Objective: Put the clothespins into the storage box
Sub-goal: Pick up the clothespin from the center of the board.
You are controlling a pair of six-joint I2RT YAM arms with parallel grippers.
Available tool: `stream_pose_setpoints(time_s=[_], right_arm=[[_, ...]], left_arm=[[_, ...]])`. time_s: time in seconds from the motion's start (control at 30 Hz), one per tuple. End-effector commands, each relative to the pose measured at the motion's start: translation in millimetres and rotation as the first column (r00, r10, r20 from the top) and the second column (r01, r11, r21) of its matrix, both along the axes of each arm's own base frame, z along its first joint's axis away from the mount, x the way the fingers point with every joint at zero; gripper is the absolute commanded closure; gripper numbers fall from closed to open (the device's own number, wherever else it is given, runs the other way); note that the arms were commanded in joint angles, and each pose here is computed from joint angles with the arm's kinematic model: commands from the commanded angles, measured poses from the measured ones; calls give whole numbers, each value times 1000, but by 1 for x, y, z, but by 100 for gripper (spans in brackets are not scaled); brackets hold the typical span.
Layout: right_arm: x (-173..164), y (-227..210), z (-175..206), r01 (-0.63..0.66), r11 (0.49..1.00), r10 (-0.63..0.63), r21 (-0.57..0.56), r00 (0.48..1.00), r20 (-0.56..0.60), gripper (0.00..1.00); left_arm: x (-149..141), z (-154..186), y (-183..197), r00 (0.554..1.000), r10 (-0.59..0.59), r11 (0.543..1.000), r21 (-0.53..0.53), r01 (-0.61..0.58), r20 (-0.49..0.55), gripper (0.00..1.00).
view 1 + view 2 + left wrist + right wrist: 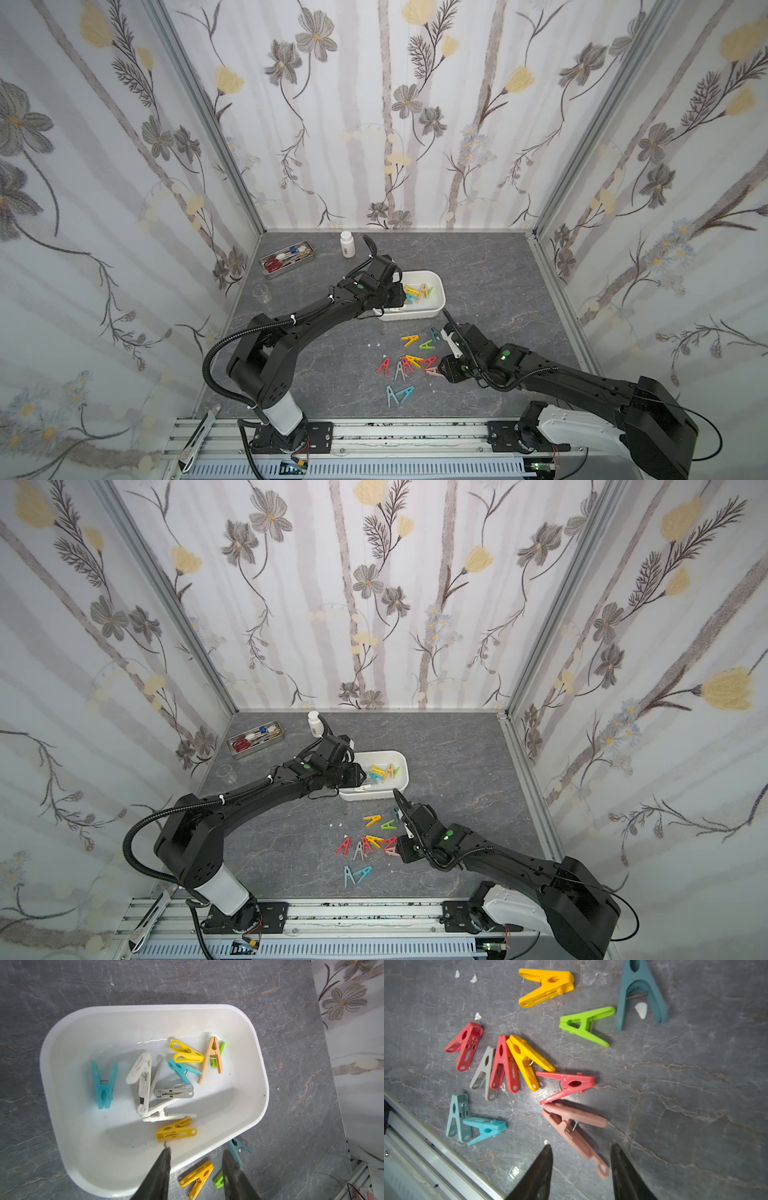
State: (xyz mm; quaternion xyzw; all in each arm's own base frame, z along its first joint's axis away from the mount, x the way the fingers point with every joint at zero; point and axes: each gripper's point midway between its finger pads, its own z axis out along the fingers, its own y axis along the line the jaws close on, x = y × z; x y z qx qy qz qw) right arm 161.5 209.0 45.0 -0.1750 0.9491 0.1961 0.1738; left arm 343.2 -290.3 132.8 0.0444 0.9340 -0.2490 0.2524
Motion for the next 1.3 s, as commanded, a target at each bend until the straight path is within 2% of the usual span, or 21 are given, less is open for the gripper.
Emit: stream_pose_setpoints(time_s=[0.0,0.2,0.47,0.8,0.93,1.07,1.27], right_arm=[[-2,7,1,-16,999,16,28,1000,5,50],[-10,17,-8,-67,998,67,21,998,-12,50],[-13,17,-24,-89,993,87,-72,996,-29,58],[-16,13,-34,-76,992,71,-98,996,-46,83],[-21,13,-33,-79,993,74,-89,996,-58,91],[-31,20,-25,-102,995,101,-11,992,-80,98],[-40,26,-5,-119,991,125,57,986,-110,100]], left_arm=[[6,9,1,999,22,1000,-15,-21,41,59],[4,9,0,999,12,1000,-23,-11,34,59],[2,9,3,999,15,1000,-20,-14,35,59],[1,6,6,999,18,1000,-14,-18,30,59],[-4,5,11,1000,15,1000,2,-15,27,59],[-8,6,20,999,27,1000,15,-27,31,59],[-7,12,27,997,64,998,-18,-63,45,59]])
